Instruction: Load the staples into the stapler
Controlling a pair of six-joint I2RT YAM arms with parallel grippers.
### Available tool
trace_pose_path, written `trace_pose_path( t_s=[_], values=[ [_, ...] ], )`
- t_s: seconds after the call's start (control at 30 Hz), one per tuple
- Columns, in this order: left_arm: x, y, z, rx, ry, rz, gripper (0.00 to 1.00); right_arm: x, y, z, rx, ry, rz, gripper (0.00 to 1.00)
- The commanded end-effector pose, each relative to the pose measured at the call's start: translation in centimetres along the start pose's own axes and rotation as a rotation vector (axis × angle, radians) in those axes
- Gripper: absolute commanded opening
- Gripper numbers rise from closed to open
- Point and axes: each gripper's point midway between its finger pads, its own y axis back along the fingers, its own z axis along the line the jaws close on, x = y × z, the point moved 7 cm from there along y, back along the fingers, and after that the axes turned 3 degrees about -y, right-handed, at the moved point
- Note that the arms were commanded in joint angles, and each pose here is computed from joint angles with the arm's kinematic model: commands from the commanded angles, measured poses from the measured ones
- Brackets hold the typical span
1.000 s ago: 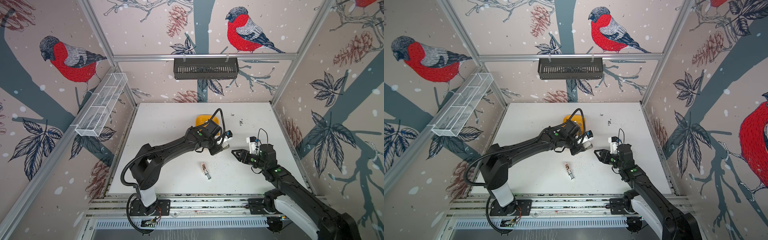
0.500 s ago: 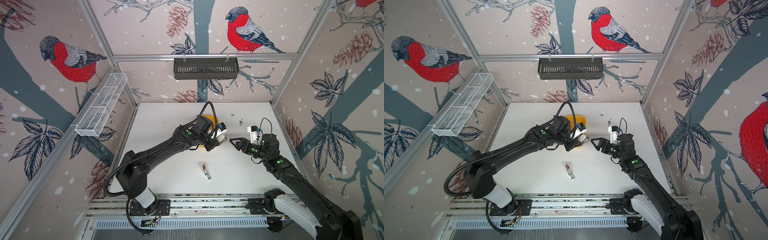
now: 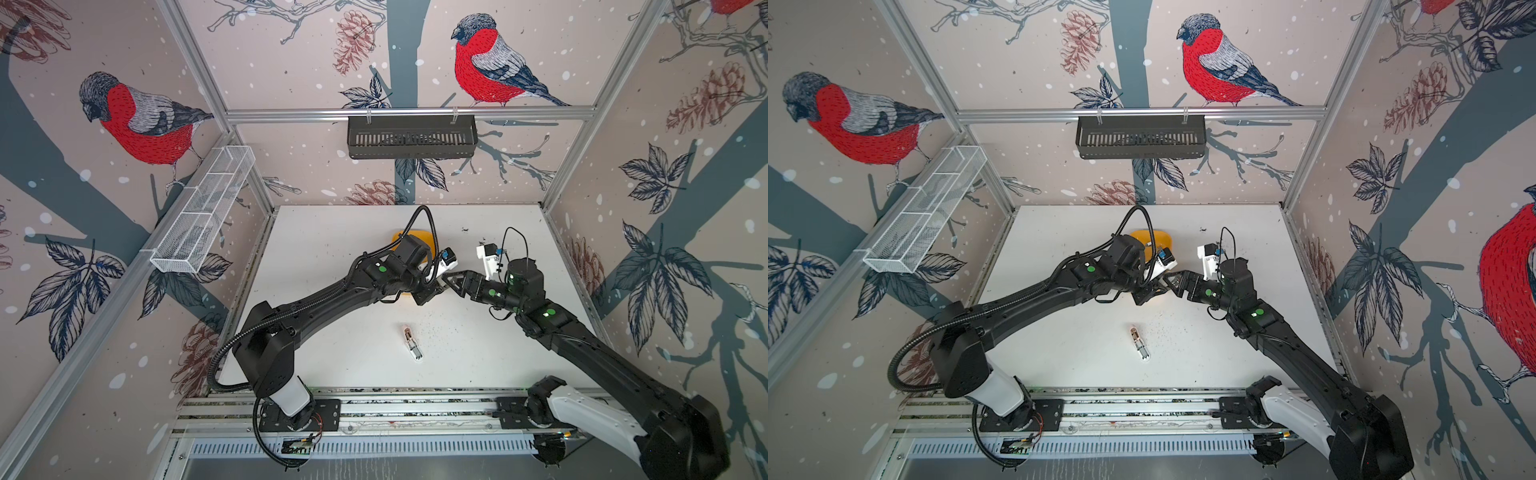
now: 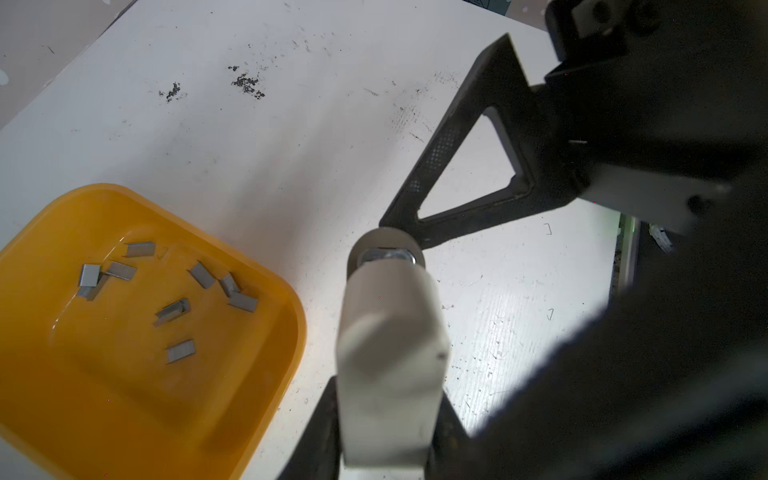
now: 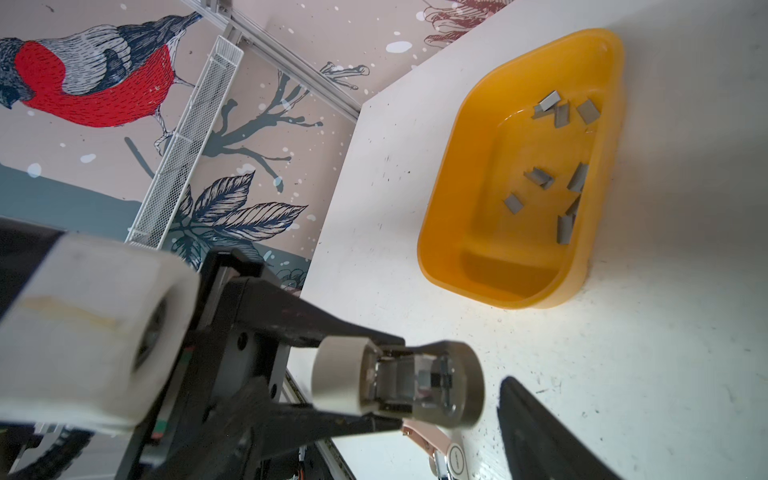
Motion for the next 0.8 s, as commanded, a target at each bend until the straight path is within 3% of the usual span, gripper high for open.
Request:
trace_pose_path(
  t_s=[0.0,0.43,0.77],
  values=[
    [-0.52,0.34,-0.28,-0.001,-0.028,-0.023,0.19,-0.94,-0.12,0.29,0.004,-0.002,-0.063,0.83],
    [-0.27,-0.2,-0.81,-0.044,-0.057,0.002,0.19,-0.93,-0.52,0.52,-0.025,-0.042,-0.065,0.54],
    [-0.48,-0.17,-0.82,-0.048,-0.048,-0.013,0.19,-0.74,-0.52,0.47,-0.033,-0.05,-0.068,0.41]
  ],
)
